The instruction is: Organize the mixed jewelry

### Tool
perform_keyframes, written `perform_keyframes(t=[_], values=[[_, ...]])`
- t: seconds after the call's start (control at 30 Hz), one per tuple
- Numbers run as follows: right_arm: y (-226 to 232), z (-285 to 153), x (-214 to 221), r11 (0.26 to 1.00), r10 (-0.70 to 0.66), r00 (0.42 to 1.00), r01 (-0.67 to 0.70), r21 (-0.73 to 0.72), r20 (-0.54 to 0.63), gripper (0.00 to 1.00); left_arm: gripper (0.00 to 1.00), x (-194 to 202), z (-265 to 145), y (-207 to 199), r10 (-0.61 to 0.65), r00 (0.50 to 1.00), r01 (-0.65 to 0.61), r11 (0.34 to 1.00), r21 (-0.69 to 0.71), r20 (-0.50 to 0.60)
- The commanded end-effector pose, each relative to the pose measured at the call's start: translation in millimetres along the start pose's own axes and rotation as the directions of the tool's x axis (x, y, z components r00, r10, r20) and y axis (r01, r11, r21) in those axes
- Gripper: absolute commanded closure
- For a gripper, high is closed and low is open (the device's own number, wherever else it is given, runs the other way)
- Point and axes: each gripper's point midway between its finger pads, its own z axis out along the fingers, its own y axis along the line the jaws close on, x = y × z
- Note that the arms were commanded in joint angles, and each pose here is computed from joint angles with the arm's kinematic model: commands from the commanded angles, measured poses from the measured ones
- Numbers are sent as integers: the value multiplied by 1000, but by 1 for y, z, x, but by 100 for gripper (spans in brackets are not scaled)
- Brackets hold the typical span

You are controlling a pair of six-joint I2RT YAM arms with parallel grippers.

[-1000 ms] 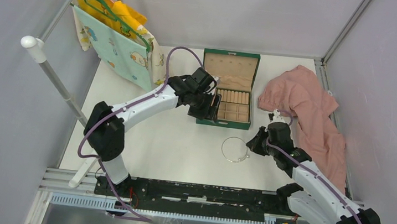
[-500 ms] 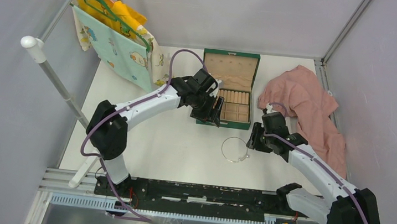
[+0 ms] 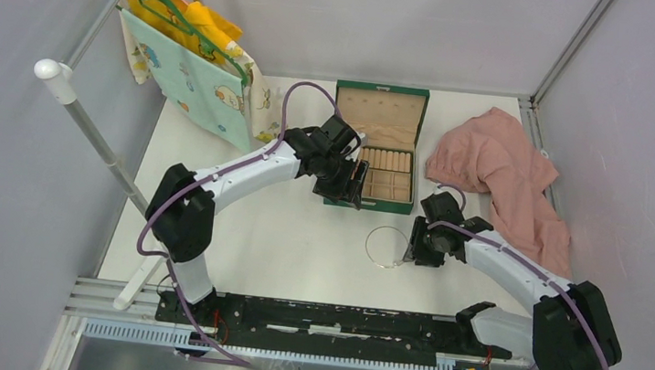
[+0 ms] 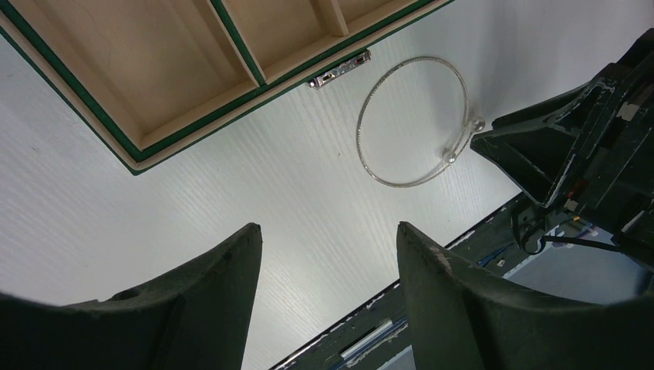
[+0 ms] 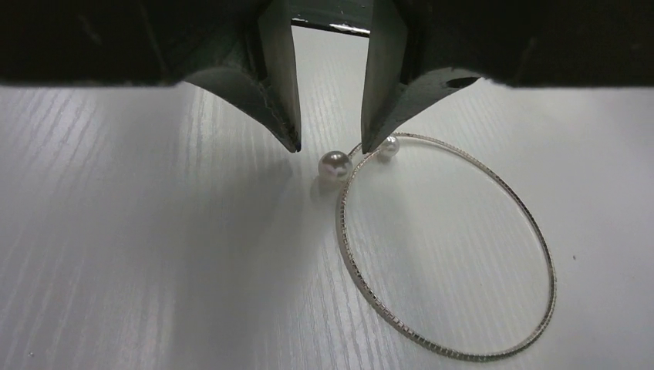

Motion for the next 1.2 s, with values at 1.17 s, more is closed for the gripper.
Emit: perform_keyframes(t=[1.17], values=[[27,1,-17,990,8,995,6,-139,104,100,23,28,17,9,11,996,-9,1000,16,-83]])
